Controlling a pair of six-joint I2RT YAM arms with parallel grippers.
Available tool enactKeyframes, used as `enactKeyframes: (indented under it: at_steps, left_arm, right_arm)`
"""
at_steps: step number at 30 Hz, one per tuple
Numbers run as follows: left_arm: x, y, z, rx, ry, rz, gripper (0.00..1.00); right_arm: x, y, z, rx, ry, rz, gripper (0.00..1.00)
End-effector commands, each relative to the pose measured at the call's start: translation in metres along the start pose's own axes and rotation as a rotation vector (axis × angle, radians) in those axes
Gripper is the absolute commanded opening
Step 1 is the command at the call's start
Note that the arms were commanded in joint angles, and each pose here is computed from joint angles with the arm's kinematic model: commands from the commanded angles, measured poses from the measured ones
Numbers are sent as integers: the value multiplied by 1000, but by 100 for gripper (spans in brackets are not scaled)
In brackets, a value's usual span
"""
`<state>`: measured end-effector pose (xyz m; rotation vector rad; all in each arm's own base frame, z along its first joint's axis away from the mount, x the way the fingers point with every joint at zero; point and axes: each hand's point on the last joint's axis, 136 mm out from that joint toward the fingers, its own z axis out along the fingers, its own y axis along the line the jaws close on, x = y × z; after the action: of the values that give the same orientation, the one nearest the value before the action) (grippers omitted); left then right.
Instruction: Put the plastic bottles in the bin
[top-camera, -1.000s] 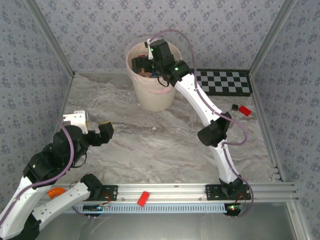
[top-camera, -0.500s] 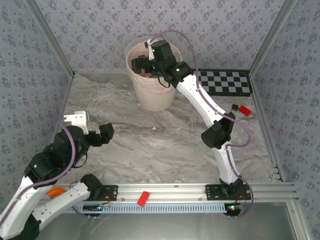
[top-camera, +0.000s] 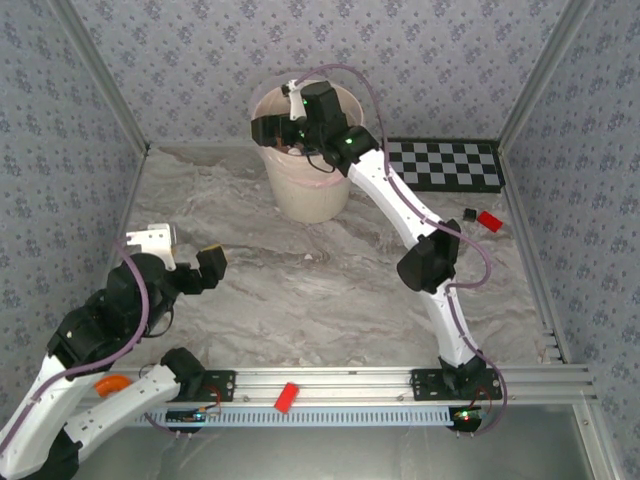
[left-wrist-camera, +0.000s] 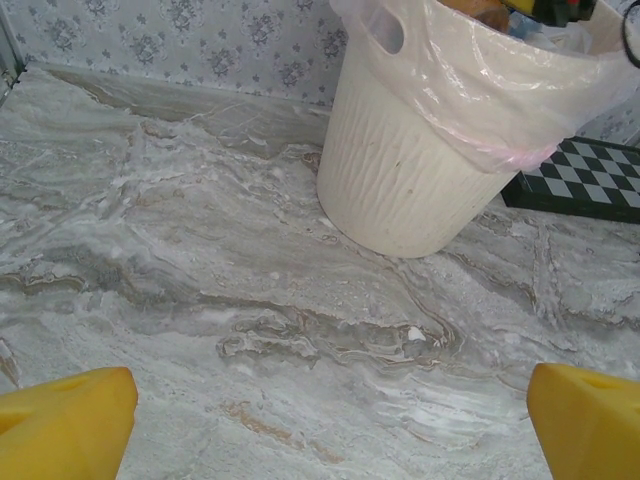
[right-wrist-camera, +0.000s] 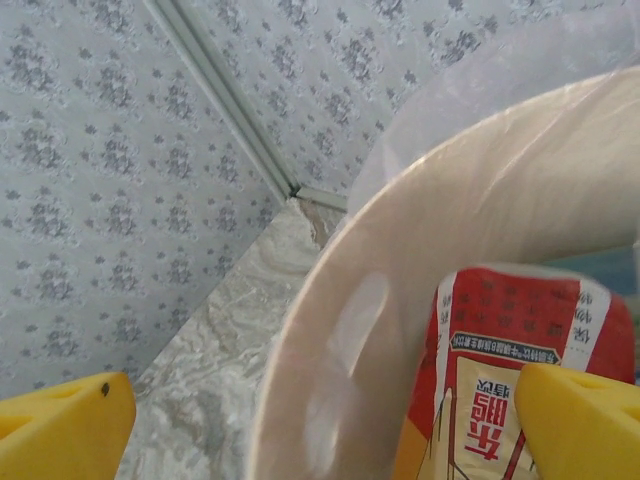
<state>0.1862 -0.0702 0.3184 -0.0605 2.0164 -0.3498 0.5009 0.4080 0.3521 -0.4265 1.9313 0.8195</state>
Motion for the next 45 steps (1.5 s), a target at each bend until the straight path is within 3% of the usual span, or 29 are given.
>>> enactKeyframes:
  at_steps: [1, 11, 20, 25, 35, 40, 45]
  left_arm:
    - [0, 4, -2, -14, -8, 0, 100]
    - [0, 3, -2, -10, -10, -7, 100]
    - [0, 2, 1, -9, -8, -9, 100]
    - [5, 2, 7, -23, 6, -4, 100]
    - [24, 5, 43, -115, 28, 34, 100]
    - [37, 22, 70, -262, 37, 109, 100]
    - [53, 53, 102, -417, 39, 133, 100]
  right_arm:
    - [28, -9, 11, -2, 101, 58, 100]
    - [-5, 6, -21, 0, 34, 5, 100]
    - [-54, 32, -90, 20, -101, -79, 100]
    - [-53, 28, -128, 62, -144, -87, 100]
    - [13, -35, -216, 230, -167, -62, 100]
    - [70, -87, -258, 361, -124, -26, 99]
    - [126, -145, -297, 587, -111, -26, 99]
